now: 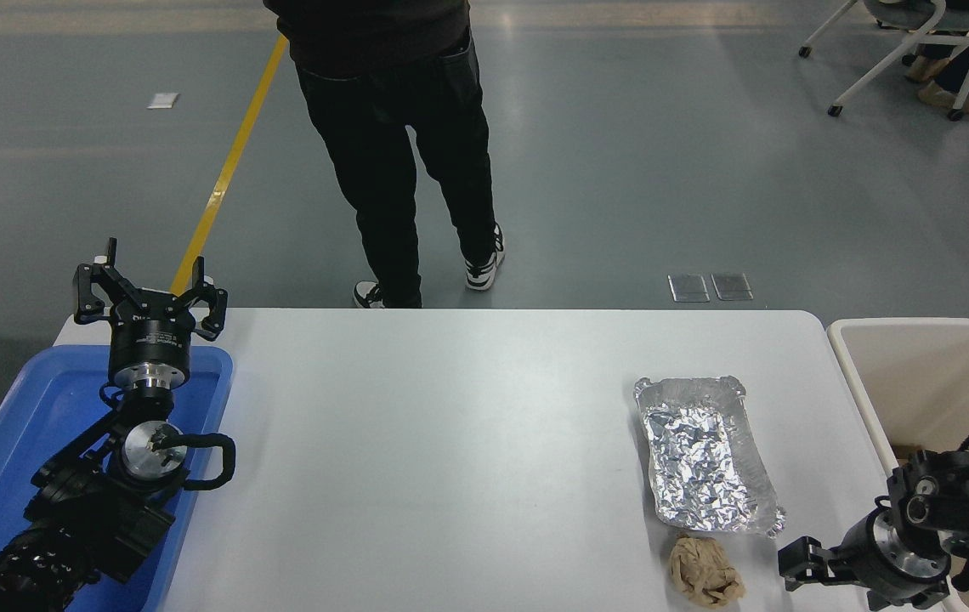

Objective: Pick up foil plate and place in dustbin

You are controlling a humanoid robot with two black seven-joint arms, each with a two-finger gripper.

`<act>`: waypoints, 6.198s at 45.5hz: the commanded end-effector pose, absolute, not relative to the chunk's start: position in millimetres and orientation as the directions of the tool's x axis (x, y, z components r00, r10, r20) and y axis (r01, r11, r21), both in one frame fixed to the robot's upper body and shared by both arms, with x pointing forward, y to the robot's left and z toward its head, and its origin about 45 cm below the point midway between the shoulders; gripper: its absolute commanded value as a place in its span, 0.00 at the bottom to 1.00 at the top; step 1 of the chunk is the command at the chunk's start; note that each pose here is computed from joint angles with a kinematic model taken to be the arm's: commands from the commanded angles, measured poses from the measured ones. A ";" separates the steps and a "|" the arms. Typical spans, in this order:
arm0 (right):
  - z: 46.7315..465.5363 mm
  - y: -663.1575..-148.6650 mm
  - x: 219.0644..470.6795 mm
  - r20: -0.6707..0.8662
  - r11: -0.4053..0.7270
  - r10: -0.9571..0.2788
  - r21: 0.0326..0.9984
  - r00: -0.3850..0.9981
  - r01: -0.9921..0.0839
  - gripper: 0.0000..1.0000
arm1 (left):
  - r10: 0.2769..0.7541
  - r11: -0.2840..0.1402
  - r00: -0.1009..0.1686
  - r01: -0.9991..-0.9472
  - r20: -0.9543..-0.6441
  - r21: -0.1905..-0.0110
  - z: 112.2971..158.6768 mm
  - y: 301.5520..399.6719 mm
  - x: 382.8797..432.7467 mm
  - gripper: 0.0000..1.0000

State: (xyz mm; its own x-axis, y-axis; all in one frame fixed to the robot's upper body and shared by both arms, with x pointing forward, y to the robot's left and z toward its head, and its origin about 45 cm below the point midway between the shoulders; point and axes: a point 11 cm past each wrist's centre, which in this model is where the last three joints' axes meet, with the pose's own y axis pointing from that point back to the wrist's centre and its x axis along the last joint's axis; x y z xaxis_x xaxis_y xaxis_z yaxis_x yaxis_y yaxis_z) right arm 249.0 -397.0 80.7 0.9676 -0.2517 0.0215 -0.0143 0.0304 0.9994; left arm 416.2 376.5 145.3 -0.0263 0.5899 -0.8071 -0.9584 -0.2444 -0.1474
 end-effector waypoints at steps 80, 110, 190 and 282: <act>306.4 -256.6 373.0 0.230 0.106 0.102 0.965 0.968 -0.241 1.00 | 0.593 -0.242 -0.026 -0.959 -0.805 -0.146 145.6 377.2 416.2 0.99; 111.2 -335.2 358.9 0.250 0.210 0.130 0.939 0.959 -0.274 1.00 | 0.592 -0.238 -0.023 -0.960 -0.805 -0.148 145.7 375.9 416.5 0.99; 355.1 -350.8 368.9 0.412 0.205 0.037 0.889 0.911 -0.410 0.00 | 0.594 -0.240 -0.025 -0.960 -0.804 -0.148 145.7 377.0 416.3 0.99; 125.9 -616.9 279.4 0.641 0.636 -0.357 0.699 0.679 -0.325 0.00 | 0.592 -0.244 -0.027 -0.959 -0.806 -0.147 145.6 377.5 416.2 0.99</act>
